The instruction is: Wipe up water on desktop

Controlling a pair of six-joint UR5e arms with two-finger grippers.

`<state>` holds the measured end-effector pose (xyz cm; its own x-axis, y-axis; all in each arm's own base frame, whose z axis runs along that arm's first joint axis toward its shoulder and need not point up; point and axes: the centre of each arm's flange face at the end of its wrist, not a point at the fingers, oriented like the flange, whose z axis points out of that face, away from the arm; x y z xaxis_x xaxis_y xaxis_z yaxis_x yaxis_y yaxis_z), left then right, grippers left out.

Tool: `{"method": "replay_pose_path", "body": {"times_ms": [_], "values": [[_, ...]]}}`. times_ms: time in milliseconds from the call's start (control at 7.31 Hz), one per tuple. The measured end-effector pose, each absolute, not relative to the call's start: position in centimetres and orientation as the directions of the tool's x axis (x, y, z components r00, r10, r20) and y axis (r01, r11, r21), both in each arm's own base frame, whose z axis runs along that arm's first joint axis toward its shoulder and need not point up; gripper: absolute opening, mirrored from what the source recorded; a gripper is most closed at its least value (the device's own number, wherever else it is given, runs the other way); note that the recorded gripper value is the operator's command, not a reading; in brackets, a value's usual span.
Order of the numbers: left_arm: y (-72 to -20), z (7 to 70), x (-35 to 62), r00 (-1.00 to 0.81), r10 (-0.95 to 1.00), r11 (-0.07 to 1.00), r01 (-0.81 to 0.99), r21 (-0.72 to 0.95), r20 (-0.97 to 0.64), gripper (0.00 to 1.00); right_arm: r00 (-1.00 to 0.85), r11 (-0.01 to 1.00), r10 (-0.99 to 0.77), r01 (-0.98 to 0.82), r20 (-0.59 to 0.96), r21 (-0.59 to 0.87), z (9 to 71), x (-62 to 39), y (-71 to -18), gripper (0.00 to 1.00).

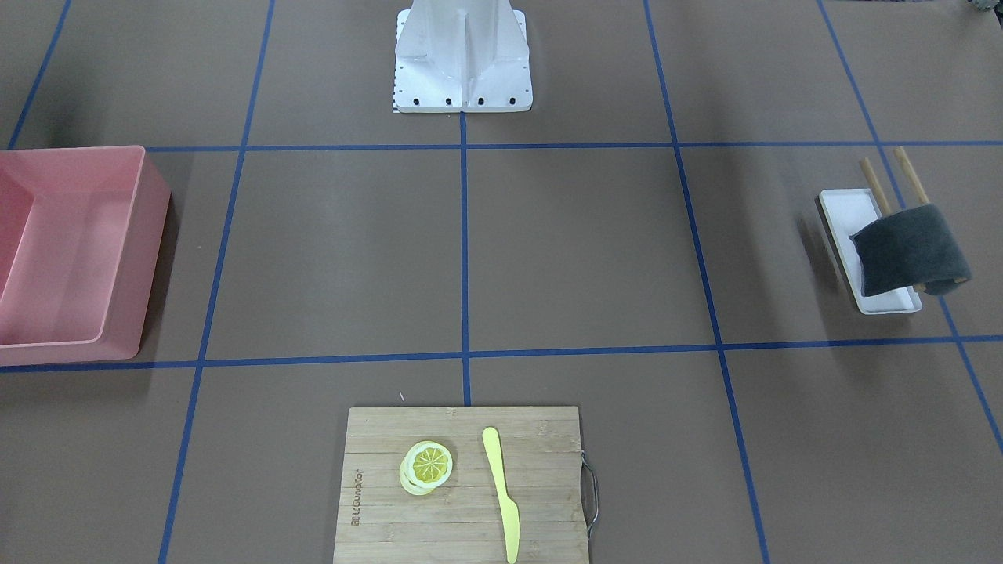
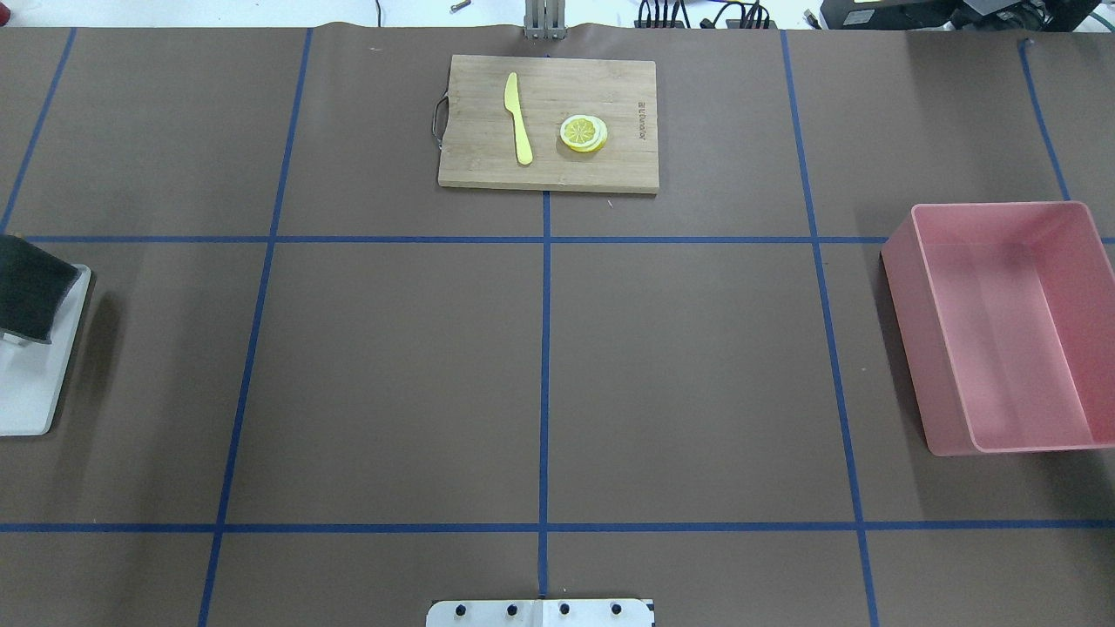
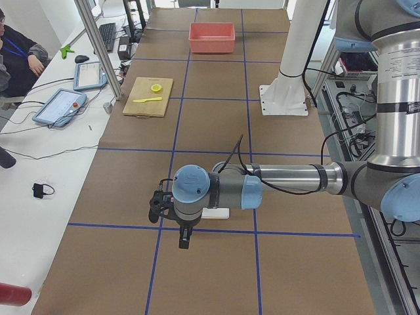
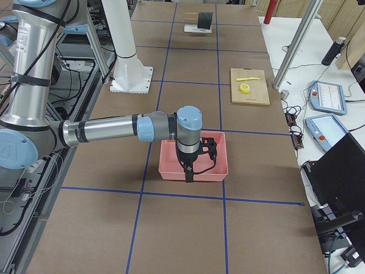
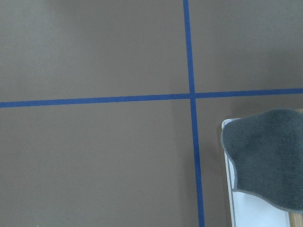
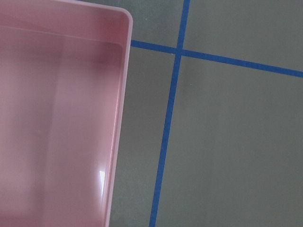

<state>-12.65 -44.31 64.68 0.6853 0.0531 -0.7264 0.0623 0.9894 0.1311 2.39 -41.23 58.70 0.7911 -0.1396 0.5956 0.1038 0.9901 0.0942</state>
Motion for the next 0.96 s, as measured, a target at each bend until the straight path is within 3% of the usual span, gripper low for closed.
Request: {"method": "replay_pose_path", "body": {"times_ms": [958], "values": [[-44.3,65.5,-12.5,0.683,0.037,0.992,0.063,0.110,-0.730,0.99,0.790,0.987,-0.155,0.101,0.593,0.123,57.2,2.4,-41.3,1.00]]}}
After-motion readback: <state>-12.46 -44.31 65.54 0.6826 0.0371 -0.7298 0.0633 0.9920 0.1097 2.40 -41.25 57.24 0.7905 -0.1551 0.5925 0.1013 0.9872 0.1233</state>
